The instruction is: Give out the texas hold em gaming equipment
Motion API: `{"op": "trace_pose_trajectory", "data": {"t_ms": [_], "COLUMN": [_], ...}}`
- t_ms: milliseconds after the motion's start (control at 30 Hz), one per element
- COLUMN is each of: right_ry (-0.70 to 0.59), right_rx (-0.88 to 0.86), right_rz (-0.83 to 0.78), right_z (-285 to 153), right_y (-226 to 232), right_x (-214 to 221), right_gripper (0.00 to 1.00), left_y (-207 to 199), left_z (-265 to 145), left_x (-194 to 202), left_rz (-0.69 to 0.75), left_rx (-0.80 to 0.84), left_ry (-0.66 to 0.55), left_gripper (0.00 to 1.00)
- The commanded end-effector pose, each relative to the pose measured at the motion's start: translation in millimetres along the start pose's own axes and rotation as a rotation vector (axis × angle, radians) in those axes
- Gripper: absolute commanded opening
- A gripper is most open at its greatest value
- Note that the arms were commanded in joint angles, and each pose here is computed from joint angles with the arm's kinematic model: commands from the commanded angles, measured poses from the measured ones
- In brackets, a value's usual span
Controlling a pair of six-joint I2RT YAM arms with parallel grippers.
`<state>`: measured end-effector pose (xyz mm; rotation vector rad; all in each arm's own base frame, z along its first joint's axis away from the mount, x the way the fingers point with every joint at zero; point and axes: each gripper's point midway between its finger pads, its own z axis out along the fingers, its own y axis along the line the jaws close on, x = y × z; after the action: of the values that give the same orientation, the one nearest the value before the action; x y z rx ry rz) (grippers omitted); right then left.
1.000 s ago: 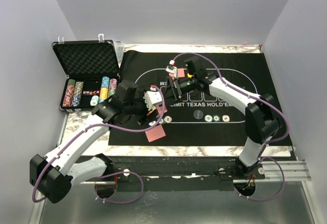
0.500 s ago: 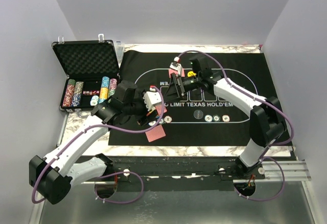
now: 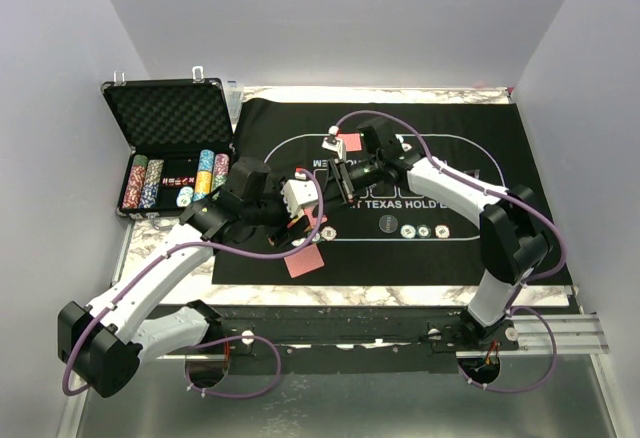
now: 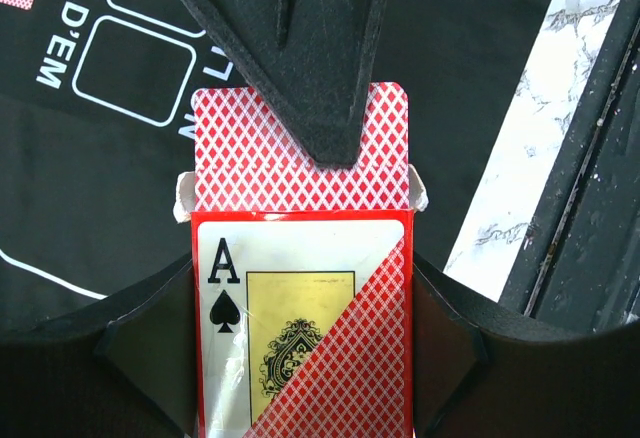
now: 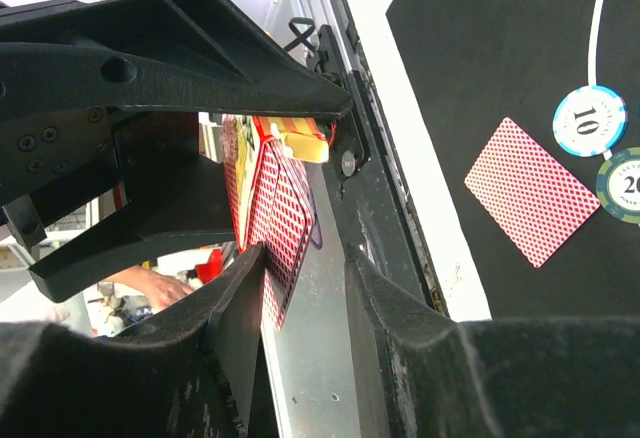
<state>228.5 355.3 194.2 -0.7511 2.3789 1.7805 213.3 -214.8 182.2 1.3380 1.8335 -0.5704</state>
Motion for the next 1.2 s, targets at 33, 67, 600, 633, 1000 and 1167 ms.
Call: {"op": "trace_pose_trajectory", "data": {"t_ms": [33, 67, 600, 633, 1000, 1167], "right_ry": [-0.004, -0.009, -0.038, -0.036, -0.002, -0.011], "right_rx": [0.02, 0.021, -0.016, -0.013, 0.042, -0.007], "right_rz": [0.033, 0.034, -0.011, -0.01, 0.04, 0.061], "right_z": [-10.1, -12.4, -16.0, -14.3, -19.9, -33.1], "right_y": [-8.2, -8.5, 6.2, 5.1, -15.8, -8.9], "right_x": [6.8, 6.2, -9.3, -10.6, 1.0, -0.1], "right_gripper": [0.38, 0.38, 0.65, 0.64, 0.39, 0.33], "left_y": [-1.1, -1.2, 0.3, 0.8, 1.1, 0.1], "left_z": [-10.3, -10.0, -6.1, -6.0, -9.0, -7.4], "left_x": [-24.8, -23.7, -27.6, -28.5, -24.0, -17.4], "left_rz": [0.048, 0.049, 0.05, 0.051, 0.057, 0.049], "left_rx": [-0.004, -0.004, 0.011, 0.01, -0.008, -0.008], "left_ry": [-0.087, -0.085, -0.082, -0.083, -0.079, -0.065], "left_gripper": [0.0, 0.0, 0.0, 0.0, 0.0, 0.0]}}
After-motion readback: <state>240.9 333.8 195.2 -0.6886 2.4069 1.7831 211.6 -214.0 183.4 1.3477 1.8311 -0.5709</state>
